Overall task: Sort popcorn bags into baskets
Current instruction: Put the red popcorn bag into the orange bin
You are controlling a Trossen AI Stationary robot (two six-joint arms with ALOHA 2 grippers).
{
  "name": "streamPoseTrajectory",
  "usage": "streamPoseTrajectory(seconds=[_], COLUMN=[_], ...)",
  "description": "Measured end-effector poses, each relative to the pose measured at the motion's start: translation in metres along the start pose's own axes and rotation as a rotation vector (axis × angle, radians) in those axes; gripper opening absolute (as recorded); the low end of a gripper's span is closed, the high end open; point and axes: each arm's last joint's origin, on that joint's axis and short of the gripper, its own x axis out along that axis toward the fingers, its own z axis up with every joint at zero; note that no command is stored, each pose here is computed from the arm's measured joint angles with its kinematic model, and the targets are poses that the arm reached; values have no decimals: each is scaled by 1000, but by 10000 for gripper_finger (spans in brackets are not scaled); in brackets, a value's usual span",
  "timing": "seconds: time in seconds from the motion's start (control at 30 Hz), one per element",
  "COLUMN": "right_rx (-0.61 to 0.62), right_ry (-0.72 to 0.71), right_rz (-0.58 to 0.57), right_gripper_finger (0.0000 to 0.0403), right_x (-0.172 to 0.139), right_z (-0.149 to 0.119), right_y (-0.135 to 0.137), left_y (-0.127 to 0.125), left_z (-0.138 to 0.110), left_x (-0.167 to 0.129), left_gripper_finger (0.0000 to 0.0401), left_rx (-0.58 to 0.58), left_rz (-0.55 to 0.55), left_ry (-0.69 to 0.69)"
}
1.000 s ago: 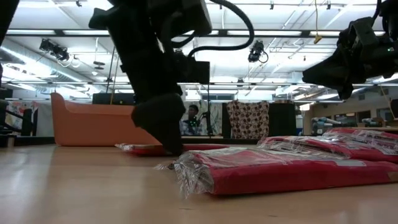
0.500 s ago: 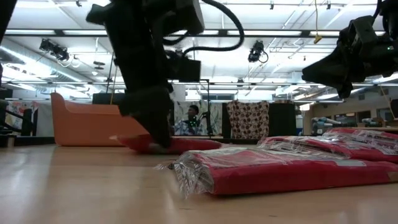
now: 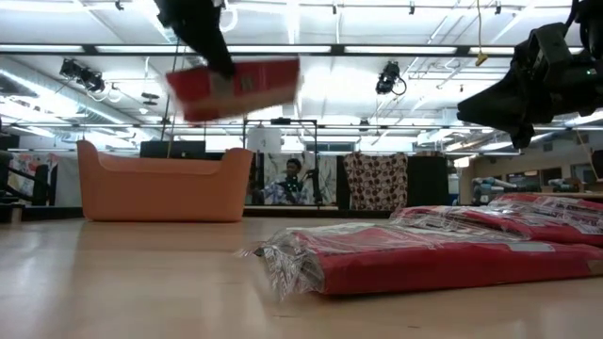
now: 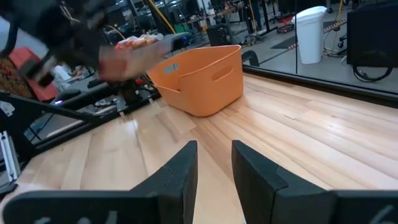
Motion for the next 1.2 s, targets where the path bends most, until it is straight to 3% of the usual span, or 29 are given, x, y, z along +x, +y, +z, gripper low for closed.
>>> streamPoseTrajectory(seconds=[0.13, 0.3, 0.47, 0.67, 0.83, 1.0, 1.1, 1.2], right_rx=[2, 2, 2, 2, 2, 2, 2, 2], right_ry=[-3, -3, -3, -3, -3, -3, -3, -3], right_rz=[1, 1, 1, 1, 1, 1, 1, 1], right_gripper_finger=[103, 103, 103, 103, 103, 103, 103, 103], right_x=[0, 0, 0, 0, 0, 0, 0, 0], right_z=[0, 0, 0, 0, 0, 0, 0, 0], right_y=[0, 0, 0, 0, 0, 0, 0, 0], left_y=[29, 53, 68, 90, 117, 134, 131, 120], left_z=[-8, -34, -79, -112, -116, -118, -111, -91], left_x=[-12, 3, 30, 57, 71, 78, 79, 76], left_gripper_finger=[21, 21, 21, 22, 34, 101, 140, 160], left_rx=[74, 170, 237, 221, 149, 70, -29, -94], left_rz=[204, 281, 262, 188, 197, 233, 160, 33], left_ry=[19, 188, 327, 361, 384, 402, 334, 174])
